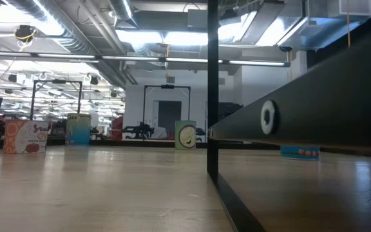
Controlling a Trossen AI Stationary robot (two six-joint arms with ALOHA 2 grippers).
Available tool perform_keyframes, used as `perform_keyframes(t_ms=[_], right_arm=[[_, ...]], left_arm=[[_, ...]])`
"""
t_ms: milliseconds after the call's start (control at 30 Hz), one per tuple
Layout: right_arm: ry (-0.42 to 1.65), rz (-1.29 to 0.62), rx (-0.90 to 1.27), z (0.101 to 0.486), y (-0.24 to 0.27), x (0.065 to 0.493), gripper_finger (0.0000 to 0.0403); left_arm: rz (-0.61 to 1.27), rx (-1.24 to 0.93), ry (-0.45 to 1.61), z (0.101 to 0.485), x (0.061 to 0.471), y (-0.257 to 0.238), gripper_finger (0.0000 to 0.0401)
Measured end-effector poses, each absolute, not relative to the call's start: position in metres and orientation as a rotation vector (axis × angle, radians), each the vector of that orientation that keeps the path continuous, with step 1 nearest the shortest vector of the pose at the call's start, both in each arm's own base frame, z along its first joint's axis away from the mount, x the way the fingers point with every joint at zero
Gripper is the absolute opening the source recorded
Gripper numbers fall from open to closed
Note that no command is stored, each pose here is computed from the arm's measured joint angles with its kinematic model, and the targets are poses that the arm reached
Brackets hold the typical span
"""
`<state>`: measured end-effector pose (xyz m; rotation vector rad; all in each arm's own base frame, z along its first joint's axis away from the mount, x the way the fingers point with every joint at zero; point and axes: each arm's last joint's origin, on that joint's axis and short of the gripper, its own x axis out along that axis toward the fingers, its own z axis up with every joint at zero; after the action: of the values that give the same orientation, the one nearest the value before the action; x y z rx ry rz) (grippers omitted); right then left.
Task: Pick and place cans onto a shelf
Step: Put the canned black beans on the shelf
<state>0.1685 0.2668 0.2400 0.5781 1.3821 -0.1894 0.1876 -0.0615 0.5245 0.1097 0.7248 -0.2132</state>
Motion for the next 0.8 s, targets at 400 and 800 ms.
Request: perform_keyframes(t_ms=[400, 800], right_arm=[[1.323, -0.290, 0.414, 0.291, 0.251, 0.173, 0.0064], [0.962, -0.344, 0.172, 0.371, 0.226, 0.177, 0.0064]], left_arm=[[-0.173, 0.008, 0.742, 0.523, 0.189, -0.062, 0.0041], [-0.191, -0.182, 1.021, 0.475, 0.209, -0.095, 0.0041]])
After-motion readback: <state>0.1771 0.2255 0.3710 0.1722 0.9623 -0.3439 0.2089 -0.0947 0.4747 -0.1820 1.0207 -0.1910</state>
